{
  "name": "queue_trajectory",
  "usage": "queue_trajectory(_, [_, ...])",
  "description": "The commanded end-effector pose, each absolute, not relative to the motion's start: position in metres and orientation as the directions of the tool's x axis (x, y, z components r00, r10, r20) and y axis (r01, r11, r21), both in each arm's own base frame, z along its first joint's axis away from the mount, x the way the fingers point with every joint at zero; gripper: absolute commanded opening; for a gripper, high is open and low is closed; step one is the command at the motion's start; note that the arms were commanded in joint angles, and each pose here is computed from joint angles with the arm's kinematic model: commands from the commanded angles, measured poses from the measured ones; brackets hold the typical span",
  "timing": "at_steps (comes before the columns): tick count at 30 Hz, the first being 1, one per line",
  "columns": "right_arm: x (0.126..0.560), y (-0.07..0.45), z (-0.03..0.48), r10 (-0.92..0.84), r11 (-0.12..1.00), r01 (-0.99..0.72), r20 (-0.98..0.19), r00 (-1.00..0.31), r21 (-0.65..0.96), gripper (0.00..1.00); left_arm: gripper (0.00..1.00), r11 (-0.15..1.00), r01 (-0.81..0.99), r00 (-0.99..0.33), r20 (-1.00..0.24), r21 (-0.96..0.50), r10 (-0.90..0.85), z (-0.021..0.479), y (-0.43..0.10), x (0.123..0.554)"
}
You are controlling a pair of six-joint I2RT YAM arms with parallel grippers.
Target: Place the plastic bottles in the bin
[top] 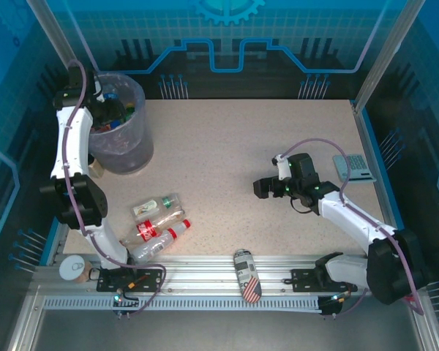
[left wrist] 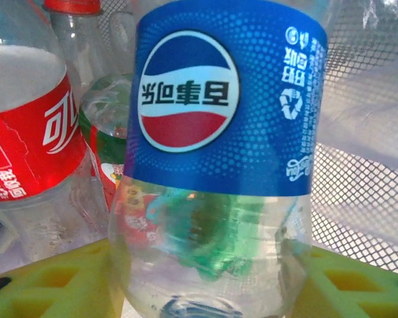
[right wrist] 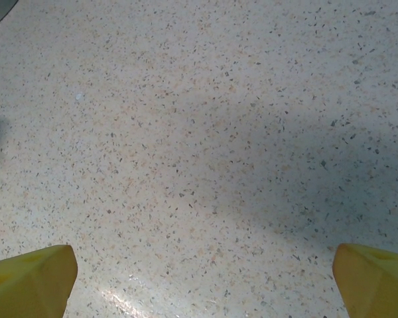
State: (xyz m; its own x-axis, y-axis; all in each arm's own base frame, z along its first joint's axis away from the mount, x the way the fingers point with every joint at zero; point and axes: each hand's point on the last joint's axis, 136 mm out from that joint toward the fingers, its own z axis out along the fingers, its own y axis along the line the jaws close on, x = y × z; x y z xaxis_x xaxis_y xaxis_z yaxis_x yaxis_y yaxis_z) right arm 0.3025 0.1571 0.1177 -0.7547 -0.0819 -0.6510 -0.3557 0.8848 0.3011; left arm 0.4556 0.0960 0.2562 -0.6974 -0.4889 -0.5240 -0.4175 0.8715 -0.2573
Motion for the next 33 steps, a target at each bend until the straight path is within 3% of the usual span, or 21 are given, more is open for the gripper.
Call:
queue_trajectory(1, [0.307,0.164,0.128,-0.096,0.877,-0.381,-0.668,-0.738,0.294,1.0,0.68,0.882,-0.396,-0.696,-0.543,-0.257,-0.471,0.267,0.096,0.455])
queue_trajectory(10, [0.309,0.167,0.13,-0.1,0.875,-0.384,-0.667,-0.738,0.294,1.0,0.83,0.893,-0.381,-0.688,-0.572,-0.239,-0.446,0.277,0.097,0.453])
queue_trajectory(13, [0.31,0.166,0.131,-0.102,0.876,-0.385,-0.669,-0.736,0.29,1.0,0.89,0.916,-0.357,-0.678,-0.624,-0.182,-0.389,0.294,0.098,0.448])
queue_trajectory(18, [0.312,0.169,0.133,-0.107,0.873,-0.392,-0.67,-0.735,0.29,1.0,0.91,0.947,-0.313,-0.631,-0.73,-0.071,-0.263,0.344,0.082,0.427])
queue_trajectory(25, [0.32,0.171,0.136,-0.112,0.875,-0.396,-0.677,-0.727,0.28,1.0,0.92,0.983,-0.172,-0.626,-0.777,0.064,-0.058,0.385,0.011,0.385])
queue_trajectory(33, [0.327,0.175,0.139,-0.117,0.87,-0.407,-0.683,-0.721,0.28,1.0,0.89,0.978,0.151,-0.741,-0.639,0.143,0.208,0.333,-0.096,0.324])
